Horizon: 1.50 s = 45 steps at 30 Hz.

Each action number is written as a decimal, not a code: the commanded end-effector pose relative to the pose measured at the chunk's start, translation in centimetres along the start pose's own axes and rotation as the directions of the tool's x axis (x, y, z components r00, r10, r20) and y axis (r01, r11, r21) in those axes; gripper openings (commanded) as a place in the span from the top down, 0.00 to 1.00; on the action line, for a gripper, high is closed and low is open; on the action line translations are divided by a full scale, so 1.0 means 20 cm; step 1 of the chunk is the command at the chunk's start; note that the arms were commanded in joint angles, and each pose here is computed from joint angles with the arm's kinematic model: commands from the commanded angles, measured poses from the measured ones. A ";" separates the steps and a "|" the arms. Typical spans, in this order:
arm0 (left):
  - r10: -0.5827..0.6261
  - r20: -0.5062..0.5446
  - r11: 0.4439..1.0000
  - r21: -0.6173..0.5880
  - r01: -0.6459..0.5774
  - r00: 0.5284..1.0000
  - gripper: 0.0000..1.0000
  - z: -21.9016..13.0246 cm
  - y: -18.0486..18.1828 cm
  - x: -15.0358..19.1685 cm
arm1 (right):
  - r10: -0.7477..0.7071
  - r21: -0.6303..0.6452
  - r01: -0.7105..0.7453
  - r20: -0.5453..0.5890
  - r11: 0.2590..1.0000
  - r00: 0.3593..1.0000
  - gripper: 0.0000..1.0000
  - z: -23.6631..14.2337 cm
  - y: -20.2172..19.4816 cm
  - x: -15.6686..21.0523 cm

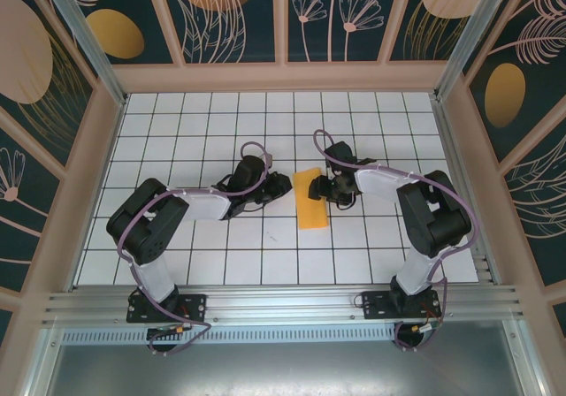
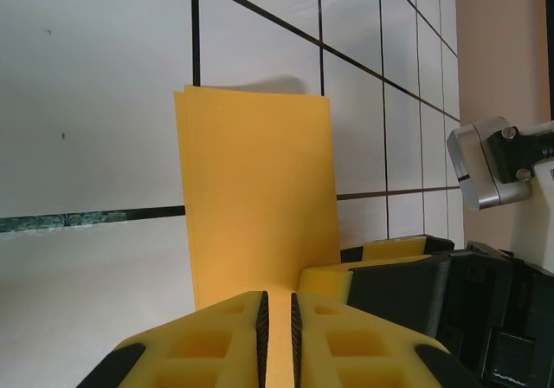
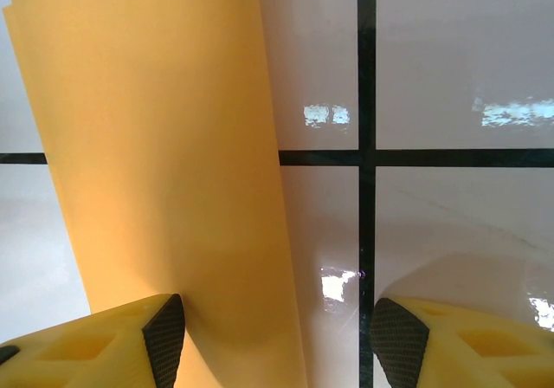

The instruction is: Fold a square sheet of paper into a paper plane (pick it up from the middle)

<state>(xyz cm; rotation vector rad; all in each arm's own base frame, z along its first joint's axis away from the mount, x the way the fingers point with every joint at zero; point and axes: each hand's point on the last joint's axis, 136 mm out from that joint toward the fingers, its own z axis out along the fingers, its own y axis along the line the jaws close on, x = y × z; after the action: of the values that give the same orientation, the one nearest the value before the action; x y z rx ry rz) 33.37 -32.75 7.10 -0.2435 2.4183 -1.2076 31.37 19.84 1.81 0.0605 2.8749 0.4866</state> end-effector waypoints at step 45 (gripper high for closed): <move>-0.011 0.190 0.991 -0.131 0.037 0.982 0.86 -0.09 0.05 -0.16 | -0.044 0.028 0.046 -0.061 0.999 0.997 0.33 0.10 -0.11 0.06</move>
<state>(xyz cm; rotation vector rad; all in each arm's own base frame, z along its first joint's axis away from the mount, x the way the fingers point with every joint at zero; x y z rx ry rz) 35.77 -30.11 8.19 -0.3956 2.3348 -0.9980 31.20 19.98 2.07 -0.0113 2.8671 0.5428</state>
